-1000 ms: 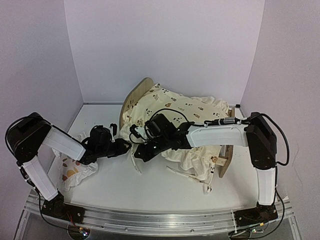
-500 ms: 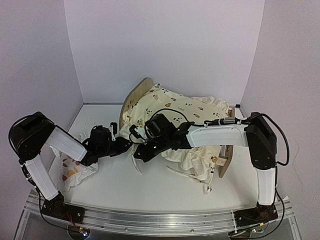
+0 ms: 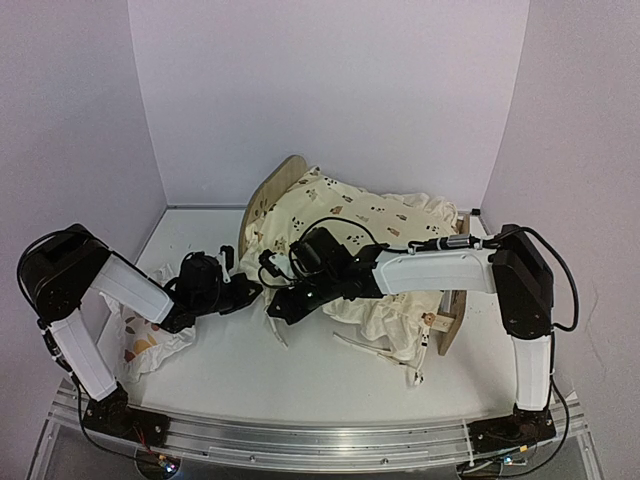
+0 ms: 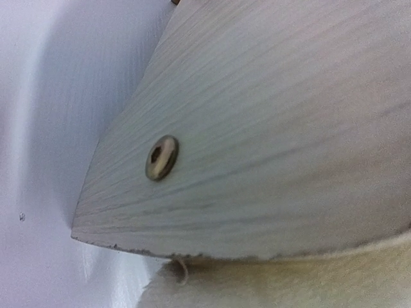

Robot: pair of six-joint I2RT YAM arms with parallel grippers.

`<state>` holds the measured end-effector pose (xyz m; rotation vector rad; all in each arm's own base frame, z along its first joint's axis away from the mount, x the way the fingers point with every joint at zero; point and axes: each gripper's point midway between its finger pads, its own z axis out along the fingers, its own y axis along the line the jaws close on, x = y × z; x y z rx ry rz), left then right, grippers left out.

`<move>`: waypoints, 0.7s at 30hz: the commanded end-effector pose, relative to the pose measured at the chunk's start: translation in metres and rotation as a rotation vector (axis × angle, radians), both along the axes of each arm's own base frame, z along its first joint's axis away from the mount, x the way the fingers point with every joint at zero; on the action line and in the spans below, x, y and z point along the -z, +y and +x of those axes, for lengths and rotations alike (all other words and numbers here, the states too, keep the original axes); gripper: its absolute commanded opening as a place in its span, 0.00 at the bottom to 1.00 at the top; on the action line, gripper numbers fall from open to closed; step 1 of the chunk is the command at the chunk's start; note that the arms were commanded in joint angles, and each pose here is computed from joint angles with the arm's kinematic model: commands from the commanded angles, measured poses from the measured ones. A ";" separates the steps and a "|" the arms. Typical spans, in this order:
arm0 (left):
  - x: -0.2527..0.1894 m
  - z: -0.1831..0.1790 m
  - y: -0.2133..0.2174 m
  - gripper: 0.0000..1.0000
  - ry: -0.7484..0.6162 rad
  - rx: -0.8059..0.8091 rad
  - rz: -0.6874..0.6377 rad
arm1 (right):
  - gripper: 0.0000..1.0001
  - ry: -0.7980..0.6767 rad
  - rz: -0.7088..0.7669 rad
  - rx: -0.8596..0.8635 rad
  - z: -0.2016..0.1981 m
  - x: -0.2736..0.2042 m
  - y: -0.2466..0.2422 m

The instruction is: Set up the pet bed

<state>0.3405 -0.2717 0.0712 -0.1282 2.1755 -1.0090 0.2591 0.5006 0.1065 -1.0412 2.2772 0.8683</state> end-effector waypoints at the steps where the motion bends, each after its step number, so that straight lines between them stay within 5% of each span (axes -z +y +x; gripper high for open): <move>1: -0.019 -0.006 0.011 0.00 -0.036 -0.019 0.006 | 0.00 -0.047 0.018 0.021 0.007 -0.016 0.003; 21: -0.034 -0.024 0.021 0.00 -0.050 0.012 0.034 | 0.00 -0.218 -0.023 0.243 0.080 0.003 0.033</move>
